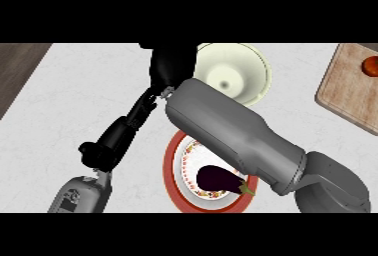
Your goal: Pick the bell pepper from the plate and place it in the bowl
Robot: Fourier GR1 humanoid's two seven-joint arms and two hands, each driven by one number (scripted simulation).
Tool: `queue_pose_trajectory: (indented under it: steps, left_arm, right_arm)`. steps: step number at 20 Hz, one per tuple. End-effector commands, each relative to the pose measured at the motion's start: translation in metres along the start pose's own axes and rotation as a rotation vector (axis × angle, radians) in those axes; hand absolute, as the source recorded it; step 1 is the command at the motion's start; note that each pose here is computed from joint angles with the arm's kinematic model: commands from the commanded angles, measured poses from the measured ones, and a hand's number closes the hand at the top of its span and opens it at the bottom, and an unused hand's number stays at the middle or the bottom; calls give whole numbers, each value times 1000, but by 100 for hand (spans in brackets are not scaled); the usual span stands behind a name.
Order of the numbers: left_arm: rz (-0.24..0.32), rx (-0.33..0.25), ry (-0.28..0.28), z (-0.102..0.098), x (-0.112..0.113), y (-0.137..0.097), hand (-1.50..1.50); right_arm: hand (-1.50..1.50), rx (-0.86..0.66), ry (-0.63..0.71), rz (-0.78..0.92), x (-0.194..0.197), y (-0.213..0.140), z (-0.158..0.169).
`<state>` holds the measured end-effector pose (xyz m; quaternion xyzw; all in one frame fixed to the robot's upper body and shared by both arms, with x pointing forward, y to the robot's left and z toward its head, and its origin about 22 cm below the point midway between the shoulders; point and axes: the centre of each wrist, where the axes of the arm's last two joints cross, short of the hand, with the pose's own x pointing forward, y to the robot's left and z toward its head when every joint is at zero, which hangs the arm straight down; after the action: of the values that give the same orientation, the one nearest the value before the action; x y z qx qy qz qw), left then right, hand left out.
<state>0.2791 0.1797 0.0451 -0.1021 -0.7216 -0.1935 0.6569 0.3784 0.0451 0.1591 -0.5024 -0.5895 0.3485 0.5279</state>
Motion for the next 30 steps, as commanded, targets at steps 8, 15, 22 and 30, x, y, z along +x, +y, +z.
queue_pose_trajectory:
  steps: [8, 15, 22, 30]
  left_arm:
    - [15, 11, 50, 11, -16, 9, 0]
    - [0, 30, 39, 20, -16, 15, 0]
    - [16, 27, 23, 8, -6, -4, 0]
    - [-3, 22, 35, 6, -13, 1, 0]
  right_arm:
    - [150, -153, 209, -14, -14, -2, -35]
    - [150, -287, 226, 93, -56, 19, -58]
    - [150, 59, 383, 34, -91, 36, -64]
    - [-150, 102, 273, -171, -137, 37, -76]
